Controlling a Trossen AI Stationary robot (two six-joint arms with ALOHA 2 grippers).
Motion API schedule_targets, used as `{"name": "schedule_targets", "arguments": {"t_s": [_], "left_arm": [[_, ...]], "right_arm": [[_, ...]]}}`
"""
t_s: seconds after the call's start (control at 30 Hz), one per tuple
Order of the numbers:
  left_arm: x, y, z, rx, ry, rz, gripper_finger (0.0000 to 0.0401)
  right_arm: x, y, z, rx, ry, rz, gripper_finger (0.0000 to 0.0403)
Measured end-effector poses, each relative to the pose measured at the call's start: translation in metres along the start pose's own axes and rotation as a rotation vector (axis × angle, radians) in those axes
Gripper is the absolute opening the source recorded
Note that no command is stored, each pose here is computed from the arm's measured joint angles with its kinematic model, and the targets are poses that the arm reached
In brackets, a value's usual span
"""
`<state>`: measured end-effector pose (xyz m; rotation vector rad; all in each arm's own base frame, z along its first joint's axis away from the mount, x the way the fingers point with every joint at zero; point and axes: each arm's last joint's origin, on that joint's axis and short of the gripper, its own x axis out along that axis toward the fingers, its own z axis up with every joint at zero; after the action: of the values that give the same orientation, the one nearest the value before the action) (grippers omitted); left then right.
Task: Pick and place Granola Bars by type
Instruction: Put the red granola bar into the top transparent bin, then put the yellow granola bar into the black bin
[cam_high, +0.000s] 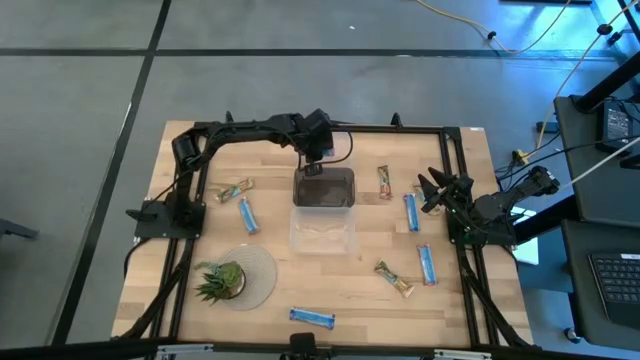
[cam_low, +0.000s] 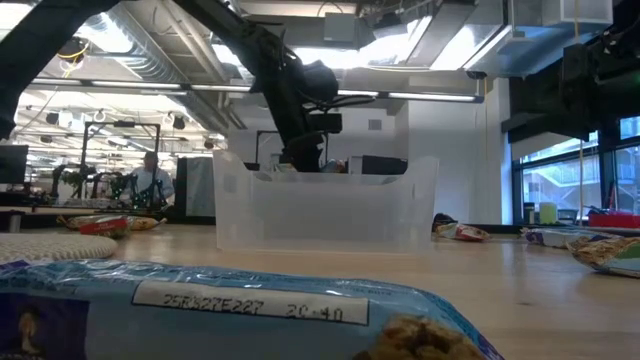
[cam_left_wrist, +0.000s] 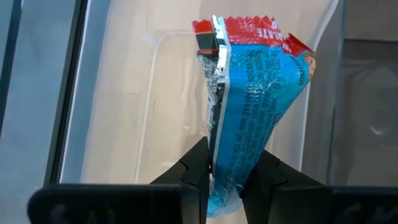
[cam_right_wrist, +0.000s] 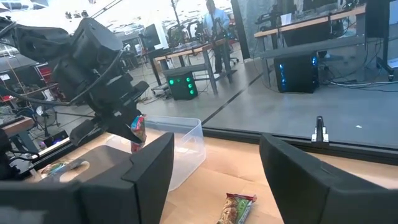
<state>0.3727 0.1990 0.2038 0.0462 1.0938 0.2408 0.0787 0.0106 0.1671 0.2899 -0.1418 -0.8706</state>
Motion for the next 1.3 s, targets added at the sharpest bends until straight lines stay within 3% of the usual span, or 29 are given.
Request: {"name": "schedule_targets", "arguments": {"t_s": [0.77, 1.3], "left_arm": [[-0.0005, 0.0000, 0.0001, 0.000, -0.001, 0.000, 0.0062], [-0.0036, -0.0002, -0.0004, 0.002, 0.005, -0.002, 0.0169]], "right_arm": [[0.0000, 0.0000, 0.0000, 0.001, 0.000, 0.000, 0.0239], [0.0000, 0.0000, 0.0002, 0.001, 0.000, 0.000, 0.0239]]}}
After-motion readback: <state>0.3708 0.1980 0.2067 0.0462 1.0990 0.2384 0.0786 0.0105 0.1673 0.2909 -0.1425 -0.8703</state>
